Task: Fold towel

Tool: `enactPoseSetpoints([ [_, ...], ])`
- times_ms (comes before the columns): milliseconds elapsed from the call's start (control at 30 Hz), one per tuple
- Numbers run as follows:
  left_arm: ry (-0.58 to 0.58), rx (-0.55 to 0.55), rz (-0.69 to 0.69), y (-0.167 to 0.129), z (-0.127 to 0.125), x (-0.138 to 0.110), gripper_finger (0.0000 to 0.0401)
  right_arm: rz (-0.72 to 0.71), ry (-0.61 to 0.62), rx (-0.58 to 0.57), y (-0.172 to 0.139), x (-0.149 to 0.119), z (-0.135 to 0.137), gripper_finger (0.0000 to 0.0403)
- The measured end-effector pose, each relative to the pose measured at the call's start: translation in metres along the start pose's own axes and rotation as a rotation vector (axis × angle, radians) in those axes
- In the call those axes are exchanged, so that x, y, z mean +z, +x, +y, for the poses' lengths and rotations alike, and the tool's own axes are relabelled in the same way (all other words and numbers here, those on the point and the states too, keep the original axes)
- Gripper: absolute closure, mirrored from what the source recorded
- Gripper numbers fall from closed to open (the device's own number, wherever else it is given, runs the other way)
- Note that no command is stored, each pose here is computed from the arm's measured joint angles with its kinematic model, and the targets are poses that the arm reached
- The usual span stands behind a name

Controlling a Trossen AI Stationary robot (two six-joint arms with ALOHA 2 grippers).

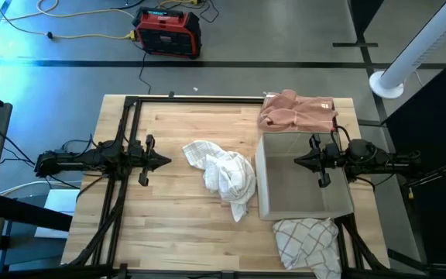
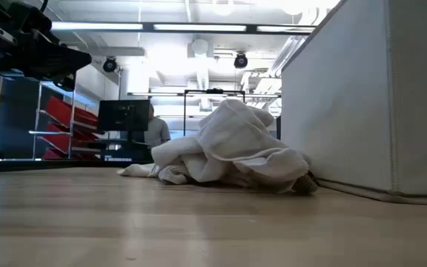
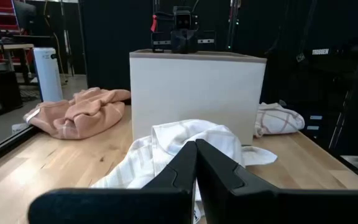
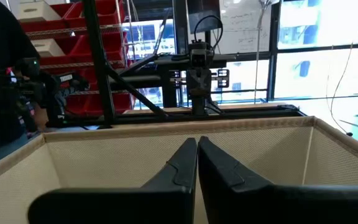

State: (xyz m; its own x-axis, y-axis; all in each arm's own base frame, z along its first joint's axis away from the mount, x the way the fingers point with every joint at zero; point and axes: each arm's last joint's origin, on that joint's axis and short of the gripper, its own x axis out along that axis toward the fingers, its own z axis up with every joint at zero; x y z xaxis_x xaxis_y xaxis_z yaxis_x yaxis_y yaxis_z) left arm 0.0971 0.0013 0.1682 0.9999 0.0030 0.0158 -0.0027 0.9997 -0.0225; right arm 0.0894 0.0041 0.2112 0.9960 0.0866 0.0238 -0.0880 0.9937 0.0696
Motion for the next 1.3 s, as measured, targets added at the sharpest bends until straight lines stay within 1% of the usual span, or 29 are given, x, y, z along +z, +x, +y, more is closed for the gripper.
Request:
enactPoseSetpoints([
  [933, 0.000, 0.001, 0.000, 0.0000, 0.0000, 0.0000, 0.0401, -0.001, 0.000, 0.000, 0.0000, 0.0001, 0.0000, 0.0402],
  [1067, 0.000, 0.006, 0.001, 0.0000, 0.0002, -0.0001, 0.0401, -0.010, -0.035, -0.003, 0.0001, 0.0008, 0.0000, 0.0402],
  [1200, 0.001, 0.007, 0.001, 0.0000, 0.0002, -0.0001, 0.0401, -0.018, -0.020, -0.003, 0.0001, 0.0015, 0.0000, 0.0402],
  [1267, 0.033, 0.019, -0.009, 0.0000, 0.0006, 0.0007, 0.0401, -0.032, -0.027, -0.005, 0.0001, 0.0026, 0.0000, 0.0402],
  [1300, 0.032, 0.025, -0.040, 0.0001, 0.0007, 0.0036, 0.0401, -0.045, -0.024, -0.004, 0.0001, 0.0038, 0.0001, 0.0402],
])
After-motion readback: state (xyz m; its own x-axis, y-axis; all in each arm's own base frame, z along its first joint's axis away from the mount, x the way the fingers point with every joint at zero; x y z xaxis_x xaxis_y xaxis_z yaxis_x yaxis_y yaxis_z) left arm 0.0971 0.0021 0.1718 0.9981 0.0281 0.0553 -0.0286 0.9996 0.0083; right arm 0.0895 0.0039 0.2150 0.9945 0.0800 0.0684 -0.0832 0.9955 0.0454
